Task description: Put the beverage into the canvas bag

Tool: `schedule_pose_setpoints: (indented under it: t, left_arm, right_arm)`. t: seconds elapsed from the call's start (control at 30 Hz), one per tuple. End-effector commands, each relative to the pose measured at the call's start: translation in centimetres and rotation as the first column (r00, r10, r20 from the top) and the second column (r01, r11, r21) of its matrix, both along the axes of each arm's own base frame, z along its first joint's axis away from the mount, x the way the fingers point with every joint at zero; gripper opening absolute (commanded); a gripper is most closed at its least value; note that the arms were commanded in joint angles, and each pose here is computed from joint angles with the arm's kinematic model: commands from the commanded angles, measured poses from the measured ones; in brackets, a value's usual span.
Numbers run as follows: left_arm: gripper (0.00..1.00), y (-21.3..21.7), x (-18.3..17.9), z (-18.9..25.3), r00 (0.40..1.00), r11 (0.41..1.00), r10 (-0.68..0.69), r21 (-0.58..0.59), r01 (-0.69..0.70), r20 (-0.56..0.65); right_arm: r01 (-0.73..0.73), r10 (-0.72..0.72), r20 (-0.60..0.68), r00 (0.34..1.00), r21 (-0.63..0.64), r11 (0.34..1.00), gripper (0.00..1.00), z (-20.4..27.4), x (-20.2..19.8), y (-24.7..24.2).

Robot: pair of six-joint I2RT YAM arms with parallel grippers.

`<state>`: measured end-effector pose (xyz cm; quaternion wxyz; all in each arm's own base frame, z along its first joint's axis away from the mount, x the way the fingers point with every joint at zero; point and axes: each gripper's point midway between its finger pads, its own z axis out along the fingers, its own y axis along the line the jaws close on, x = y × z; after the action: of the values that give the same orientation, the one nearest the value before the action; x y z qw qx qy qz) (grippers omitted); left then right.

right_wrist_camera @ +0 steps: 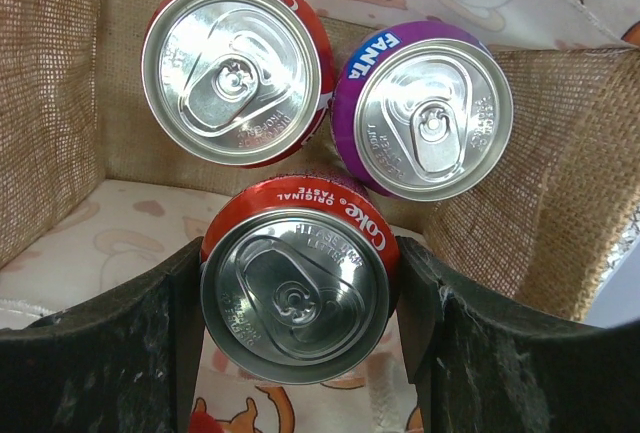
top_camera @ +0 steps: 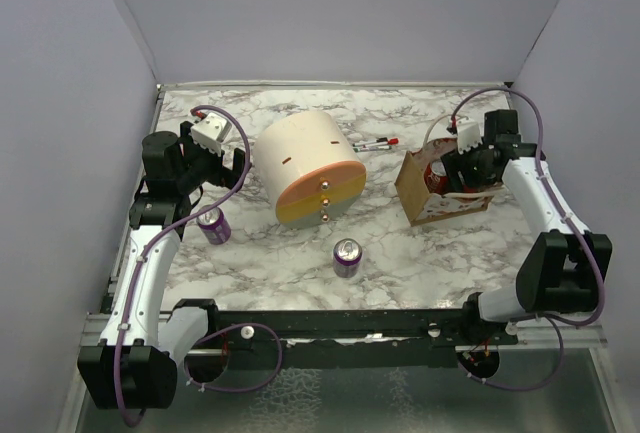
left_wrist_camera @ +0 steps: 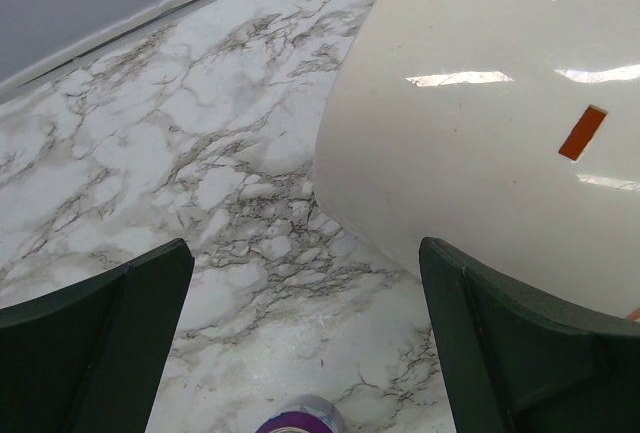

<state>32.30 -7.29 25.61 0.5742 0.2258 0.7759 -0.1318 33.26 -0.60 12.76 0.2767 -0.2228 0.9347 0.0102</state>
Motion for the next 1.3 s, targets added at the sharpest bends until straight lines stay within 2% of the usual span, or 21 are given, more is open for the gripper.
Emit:
schedule_pose_setpoints:
  t: [0.0,0.27,0.87,1.27]
  left_arm:
    - [0.99,-0.3,0.0,1.0,0.999,1.000,-0.021,-0.012,0.022,0.034]
    - [0.99,-0.4,0.1,0.9,0.999,1.000,-0.025,-0.016,0.025,0.029]
    - [0.99,-0.4,0.0,0.9,0.999,1.000,-0.026,-0.013,0.026,0.030]
    - [0.99,-0.3,-0.1,1.0,0.999,1.000,-0.024,-0.012,0.024,0.034]
  right_arm:
    - [0.008,-0.010,0.058,0.998,0.035,0.999,0.39,0.3,1.5,0.2]
    - [0.019,-0.020,0.033,0.999,0.044,0.999,0.42,-1.2,1.6,0.0]
    - [0.005,-0.005,-0.024,1.000,0.028,1.000,0.62,-4.1,1.3,-0.8]
    - [0.000,0.001,-0.033,0.999,0.022,1.000,0.73,-3.9,0.9,-1.0]
